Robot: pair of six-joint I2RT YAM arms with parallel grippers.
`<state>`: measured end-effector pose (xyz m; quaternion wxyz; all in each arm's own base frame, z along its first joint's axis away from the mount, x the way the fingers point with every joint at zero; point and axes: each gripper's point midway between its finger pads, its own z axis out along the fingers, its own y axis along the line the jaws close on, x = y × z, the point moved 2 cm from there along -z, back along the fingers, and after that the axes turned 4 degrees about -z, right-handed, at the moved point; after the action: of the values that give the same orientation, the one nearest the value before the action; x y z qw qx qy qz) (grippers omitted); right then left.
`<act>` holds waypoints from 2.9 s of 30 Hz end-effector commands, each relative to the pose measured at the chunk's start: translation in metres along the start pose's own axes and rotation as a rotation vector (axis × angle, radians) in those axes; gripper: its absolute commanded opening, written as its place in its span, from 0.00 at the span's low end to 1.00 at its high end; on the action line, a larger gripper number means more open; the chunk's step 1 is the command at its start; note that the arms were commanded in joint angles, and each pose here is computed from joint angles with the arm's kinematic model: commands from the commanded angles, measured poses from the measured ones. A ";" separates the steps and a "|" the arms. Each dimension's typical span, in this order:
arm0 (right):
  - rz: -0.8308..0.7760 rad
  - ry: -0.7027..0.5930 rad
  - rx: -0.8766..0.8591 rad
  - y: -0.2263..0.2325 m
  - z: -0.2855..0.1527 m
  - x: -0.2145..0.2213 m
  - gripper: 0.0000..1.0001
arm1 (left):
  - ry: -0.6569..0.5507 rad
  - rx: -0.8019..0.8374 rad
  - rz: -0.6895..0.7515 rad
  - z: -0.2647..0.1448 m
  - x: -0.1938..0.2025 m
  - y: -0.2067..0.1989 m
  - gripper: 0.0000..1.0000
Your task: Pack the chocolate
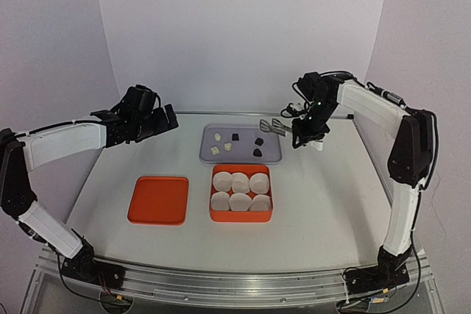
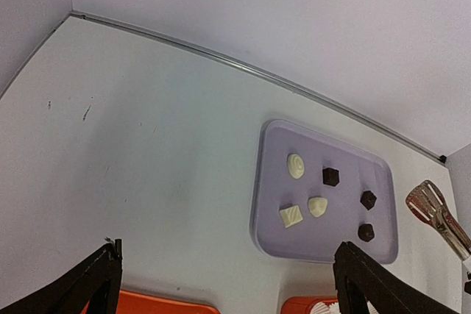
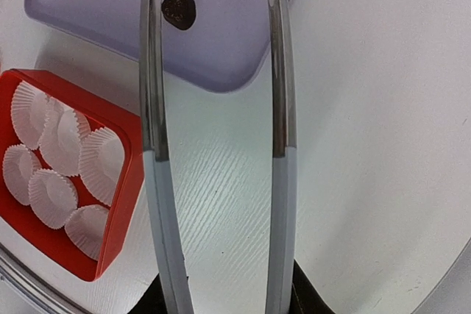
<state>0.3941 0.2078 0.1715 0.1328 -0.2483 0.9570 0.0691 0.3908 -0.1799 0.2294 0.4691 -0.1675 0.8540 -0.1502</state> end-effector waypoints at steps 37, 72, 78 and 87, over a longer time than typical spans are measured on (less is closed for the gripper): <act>-0.354 0.100 0.147 -0.036 0.064 -0.035 0.35 | 0.086 -0.014 -0.144 0.044 -0.003 0.034 1.00; -0.308 0.146 0.089 -0.030 0.081 -0.020 0.29 | 0.087 0.024 -0.174 0.026 0.000 0.036 1.00; -0.293 0.155 0.086 -0.029 0.083 -0.017 0.29 | 0.082 0.027 -0.176 0.020 -0.001 0.037 1.00; -0.287 0.141 0.091 -0.029 0.078 -0.019 0.19 | 0.069 0.027 -0.188 0.011 -0.002 0.042 1.00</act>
<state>0.4428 0.2039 0.0946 0.0790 -0.3847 0.9194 -0.0218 0.3995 -0.1464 0.1896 0.4066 -0.2265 0.8636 -0.1939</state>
